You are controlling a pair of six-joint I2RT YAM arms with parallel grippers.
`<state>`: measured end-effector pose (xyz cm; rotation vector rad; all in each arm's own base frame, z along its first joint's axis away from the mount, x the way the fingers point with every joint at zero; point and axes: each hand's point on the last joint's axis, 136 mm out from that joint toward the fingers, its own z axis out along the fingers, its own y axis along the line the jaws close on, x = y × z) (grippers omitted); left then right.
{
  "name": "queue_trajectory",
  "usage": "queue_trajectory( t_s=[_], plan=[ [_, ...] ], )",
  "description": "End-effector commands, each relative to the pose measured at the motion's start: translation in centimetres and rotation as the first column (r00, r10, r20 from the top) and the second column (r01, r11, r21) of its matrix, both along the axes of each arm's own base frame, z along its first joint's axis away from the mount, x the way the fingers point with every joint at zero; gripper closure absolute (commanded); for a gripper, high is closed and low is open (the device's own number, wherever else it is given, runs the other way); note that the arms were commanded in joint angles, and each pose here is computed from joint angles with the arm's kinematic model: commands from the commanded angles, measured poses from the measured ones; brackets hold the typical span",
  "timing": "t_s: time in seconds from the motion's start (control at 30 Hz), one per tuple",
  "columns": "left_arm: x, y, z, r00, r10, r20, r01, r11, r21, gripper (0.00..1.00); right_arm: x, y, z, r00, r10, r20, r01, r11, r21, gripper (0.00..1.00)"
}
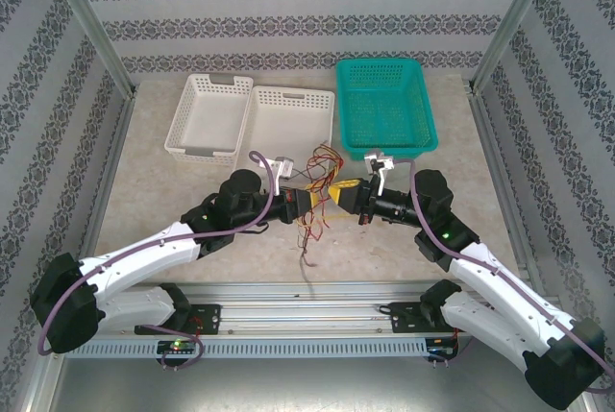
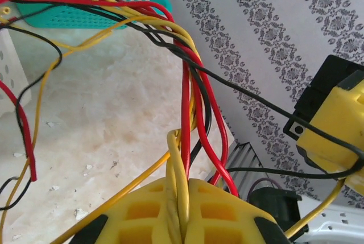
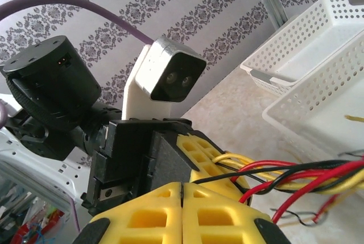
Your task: Untangle the cables
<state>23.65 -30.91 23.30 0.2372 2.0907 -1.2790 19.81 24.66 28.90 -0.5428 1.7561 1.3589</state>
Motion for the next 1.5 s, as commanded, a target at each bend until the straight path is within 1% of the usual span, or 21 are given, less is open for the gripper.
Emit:
queue_trajectory(
  t_s=[0.0, 0.1, 0.23, 0.37, 0.43, 0.5, 0.57, 0.6, 0.63, 0.73, 0.8, 0.83, 0.87, 0.93, 1.0, 1.1, 1.2, 1.27, 1.37, 1.47],
  plan=[
    [-0.1, 1.0, 1.1, 0.998, 0.024, 0.060, -0.025, 1.000, 0.013, 1.00, 0.3, -0.7, 0.7, 0.996, -0.059, 0.061, 0.060, 0.998, -0.020, 1.00],
    [-0.4, 2.8, 0.9, 0.995, 0.046, 0.083, -0.056, 0.991, 0.120, 1.00, 2.4, -3.6, -0.8, 0.970, -0.241, 0.037, 0.243, 0.967, -0.082, 1.00],
    [-1.0, 5.3, 0.5, 0.994, 0.063, 0.087, -0.080, 0.972, 0.221, 1.00, 4.5, -8.1, -1.9, 0.902, -0.430, -0.020, 0.429, 0.901, -0.061, 1.00],
    [-1.7, 7.3, 0.2, 0.995, 0.069, 0.079, -0.089, 0.955, 0.285, 1.00, 5.5, -11.2, -2.6, 0.847, -0.525, -0.084, 0.524, 0.851, -0.038, 1.00],
    [-2.1, 8.1, 0.1, 0.995, 0.063, 0.077, -0.084, 0.946, 0.314, 1.00, 5.9, -12.6, -3.2, 0.812, -0.574, -0.107, 0.572, 0.819, -0.053, 1.00],
    [-2.6, 8.8, 0.0, 0.996, 0.056, 0.074, -0.078, 0.936, 0.342, 1.00, 6.3, -14.2, -3.6, 0.765, -0.632, -0.125, 0.628, 0.775, -0.072, 1.00],
    [-3.0, 9.5, -0.2, 0.996, 0.055, 0.070, -0.077, 0.927, 0.367, 1.00, 6.6, -15.2, -3.6, 0.740, -0.657, -0.143, 0.656, 0.752, -0.062, 1.00],
    [-3.2, 9.8, -0.4, 0.996, 0.052, 0.066, -0.073, 0.925, 0.374, 1.00, 6.6, -15.3, -3.4, 0.744, -0.650, -0.150, 0.652, 0.757, -0.046, 1.00],
    [-3.3, 9.9, -0.4, 0.997, 0.047, 0.063, -0.067, 0.925, 0.374, 1.00, 6.6, -14.9, -3.0, 0.767, -0.623, -0.152, 0.628, 0.778, -0.022, 1.00],
    [-3.6, 9.7, -0.6, 0.998, 0.039, 0.049, -0.054, 0.932, 0.360, 1.00, 5.5, -11.5, -1.3, 0.889, -0.440, -0.126, 0.450, 0.891, 0.056, 1.00],
    [-3.3, 9.5, -0.3, 0.997, 0.058, 0.049, -0.071, 0.941, 0.332, 1.00, 4.0, -8.7, -0.8, 0.947, -0.306, -0.096, 0.312, 0.949, 0.048, 0.90],
    [-3.1, 9.3, 0.0, 0.996, 0.067, 0.050, -0.079, 0.946, 0.314, 1.00, 3.3, -7.4, -0.6, 0.964, -0.254, -0.075, 0.257, 0.966, 0.033, 0.85],
    [-2.9, 9.1, 0.3, 0.996, 0.074, 0.053, -0.086, 0.953, 0.290, 1.00, 2.4, -6.1, -0.5, 0.978, -0.204, -0.045, 0.205, 0.979, 0.014, 0.77],
    [-2.5, 8.4, 1.0, 0.995, 0.078, 0.053, -0.089, 0.965, 0.246, 1.00, 1.0, -4.0, -0.4, 0.990, -0.139, -0.004, 0.139, 0.990, -0.007, 0.65],
    [-2.1, 7.6, 1.4, 0.996, 0.076, 0.049, -0.085, 0.975, 0.206, 1.00, 0.0, -2.3, -0.6, 0.995, -0.097, 0.019, 0.098, 0.995, -0.027, 0.58],
    [-1.4, 6.7, 1.7, 0.996, 0.083, 0.045, -0.089, 0.983, 0.162, 1.00, -1.1, -0.1, -0.6, 0.999, -0.027, 0.019, 0.028, 0.999, -0.046, 0.55],
    [-1.0, 6.1, 1.9, 0.995, 0.090, 0.051, -0.097, 0.985, 0.141, 1.00, -2.1, 2.1, -0.8, 0.999, 0.041, 0.010, -0.040, 0.998, -0.053, 0.54],
    [-0.9, 5.8, 2.1, 0.995, 0.089, 0.053, -0.095, 0.987, 0.130, 1.00, -2.0, 3.3, -1.4, 0.999, 0.044, -0.002, -0.044, 0.996, -0.078, 0.55],
    [-1.0, 5.1, 2.3, 0.995, 0.075, 0.061, -0.082, 0.989, 0.119, 1.00, -0.7, 4.2, -2.8, 0.999, 0.010, -0.042, -0.014, 0.994, -0.112, 0.56],
    [-1.2, 4.4, 2.4, 0.996, 0.059, 0.069, -0.067, 0.991, 0.113, 1.00, 0.1, 5.4, -3.4, 0.997, 0.018, -0.069, -0.026, 0.994, -0.109, 0.58]
  ],
)
